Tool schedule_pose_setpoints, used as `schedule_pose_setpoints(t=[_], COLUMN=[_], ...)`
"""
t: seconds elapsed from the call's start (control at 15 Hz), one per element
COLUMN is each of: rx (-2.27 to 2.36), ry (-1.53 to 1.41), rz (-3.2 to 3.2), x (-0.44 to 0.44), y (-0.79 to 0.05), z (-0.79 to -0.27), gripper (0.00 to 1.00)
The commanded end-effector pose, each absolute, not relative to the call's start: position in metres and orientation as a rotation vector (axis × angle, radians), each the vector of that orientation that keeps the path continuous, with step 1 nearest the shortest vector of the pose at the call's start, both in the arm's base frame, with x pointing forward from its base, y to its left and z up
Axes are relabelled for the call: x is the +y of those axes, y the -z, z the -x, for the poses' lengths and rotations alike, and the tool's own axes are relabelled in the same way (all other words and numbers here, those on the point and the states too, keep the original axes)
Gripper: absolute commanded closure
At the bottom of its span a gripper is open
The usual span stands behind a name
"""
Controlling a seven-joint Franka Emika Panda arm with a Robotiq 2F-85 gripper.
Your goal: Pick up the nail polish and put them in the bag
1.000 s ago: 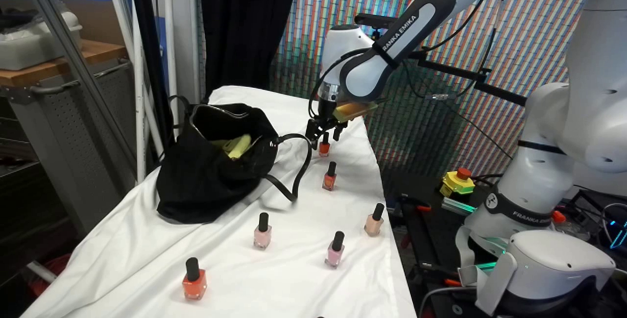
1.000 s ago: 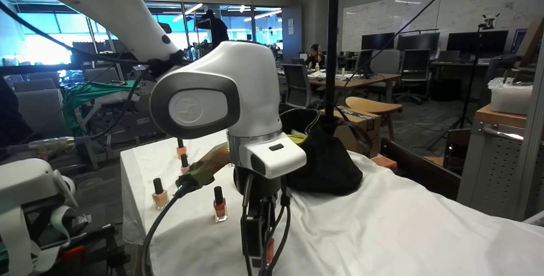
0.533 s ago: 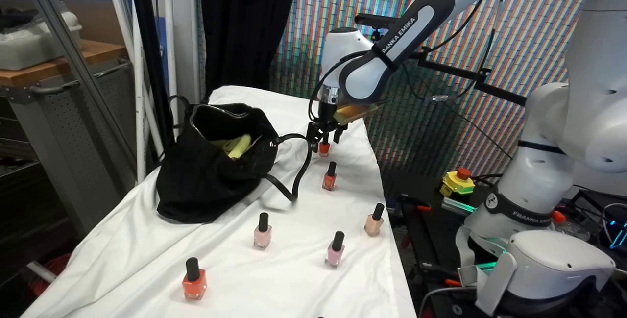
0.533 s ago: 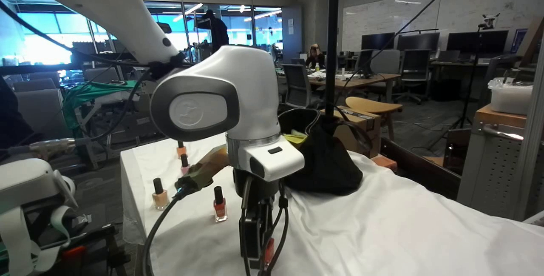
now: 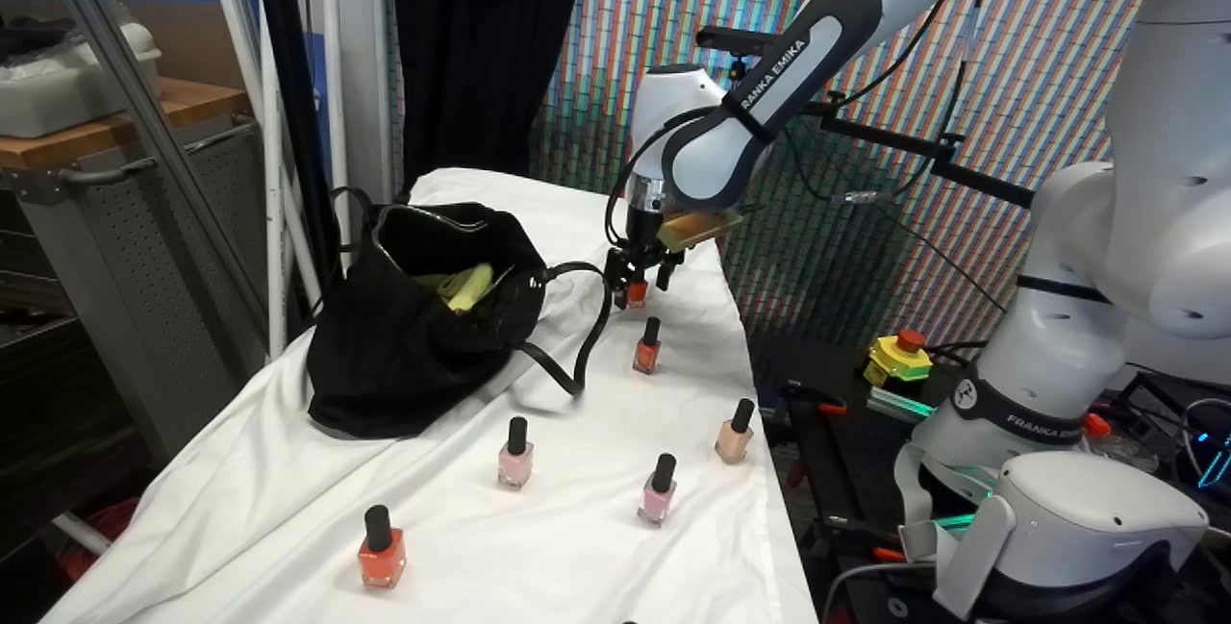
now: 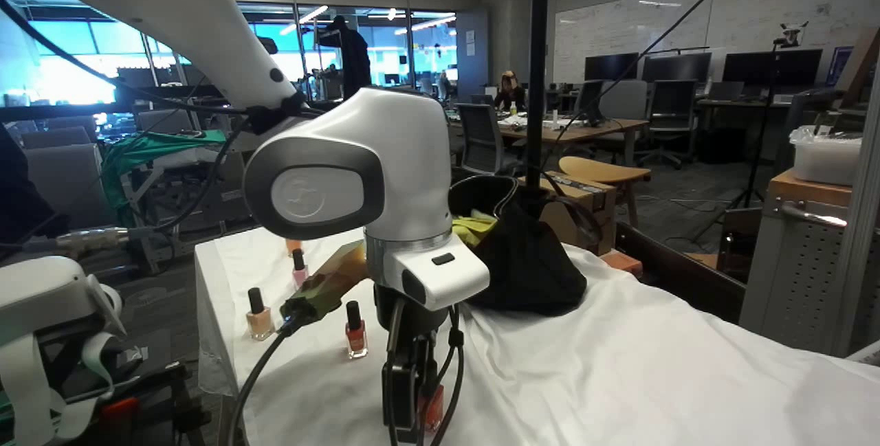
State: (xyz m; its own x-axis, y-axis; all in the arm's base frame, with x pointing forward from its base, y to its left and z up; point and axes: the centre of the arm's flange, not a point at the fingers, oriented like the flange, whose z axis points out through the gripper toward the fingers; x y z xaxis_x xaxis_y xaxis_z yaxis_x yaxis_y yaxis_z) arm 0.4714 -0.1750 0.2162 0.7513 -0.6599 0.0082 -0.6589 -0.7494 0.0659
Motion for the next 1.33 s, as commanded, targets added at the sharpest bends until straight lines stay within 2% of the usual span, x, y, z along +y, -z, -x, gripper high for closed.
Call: schedule_pose_setpoints(t=[0.0,0.73,1.27], rx=[-1.080,-1.089,-1.108], ry=[0.032,-0.082,-0.051], rz=[-2.907,-2.888,-2.890], x=[-0.177,-0.180,-0.192], y=[-0.215,-0.248,-0.241], z=[-0.470,-0.469,-0.476], gripper=[0.00,0.00,0.00])
